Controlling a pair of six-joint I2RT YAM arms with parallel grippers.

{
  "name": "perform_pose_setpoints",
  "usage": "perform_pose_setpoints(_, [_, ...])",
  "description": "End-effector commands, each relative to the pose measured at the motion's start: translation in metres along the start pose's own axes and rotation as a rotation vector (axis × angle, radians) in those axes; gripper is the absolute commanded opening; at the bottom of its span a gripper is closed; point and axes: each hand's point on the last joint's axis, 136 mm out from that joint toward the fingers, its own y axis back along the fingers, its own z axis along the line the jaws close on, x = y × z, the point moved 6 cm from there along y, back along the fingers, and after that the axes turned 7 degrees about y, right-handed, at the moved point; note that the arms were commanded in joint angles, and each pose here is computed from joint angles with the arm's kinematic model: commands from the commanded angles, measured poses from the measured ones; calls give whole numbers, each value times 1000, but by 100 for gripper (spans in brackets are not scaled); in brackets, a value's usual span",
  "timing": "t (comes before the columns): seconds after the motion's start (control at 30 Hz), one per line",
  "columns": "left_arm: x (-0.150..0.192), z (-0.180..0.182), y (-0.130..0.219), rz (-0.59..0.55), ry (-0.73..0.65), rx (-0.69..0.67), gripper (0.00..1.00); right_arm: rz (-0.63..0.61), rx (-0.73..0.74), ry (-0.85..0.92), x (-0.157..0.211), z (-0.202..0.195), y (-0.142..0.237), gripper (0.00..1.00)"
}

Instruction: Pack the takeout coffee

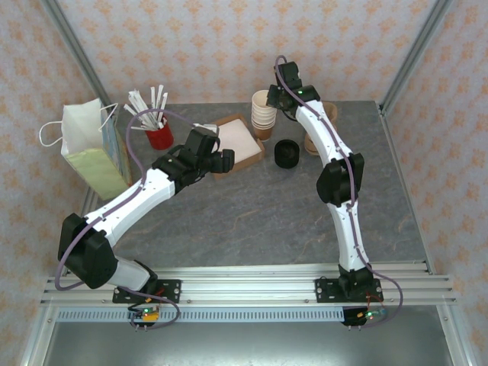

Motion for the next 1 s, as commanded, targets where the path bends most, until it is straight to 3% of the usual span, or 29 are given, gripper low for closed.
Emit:
perform_pose_setpoints(0.0, [4,-2,0,2,5,0,85,-10,25,10,-5,-3,4,9])
perform_pose_setpoints(0.47, [-7,-2,20,-47,35,27,85,-138,-64,-18,-49,9,82,3])
perform_pose_setpoints(0.7, [-15,0,40,-105,70,44,85,-235,-171,-26,-74,18,159,3])
perform_pose_setpoints(0.8, [-16,5,49,-133,84,30,84,-199,-202,-2,-65,20,185,3])
perform_pose_setpoints(0.97, [-7,17,66,-161,110,26,84,-77,-300,89,-1,34,203,4])
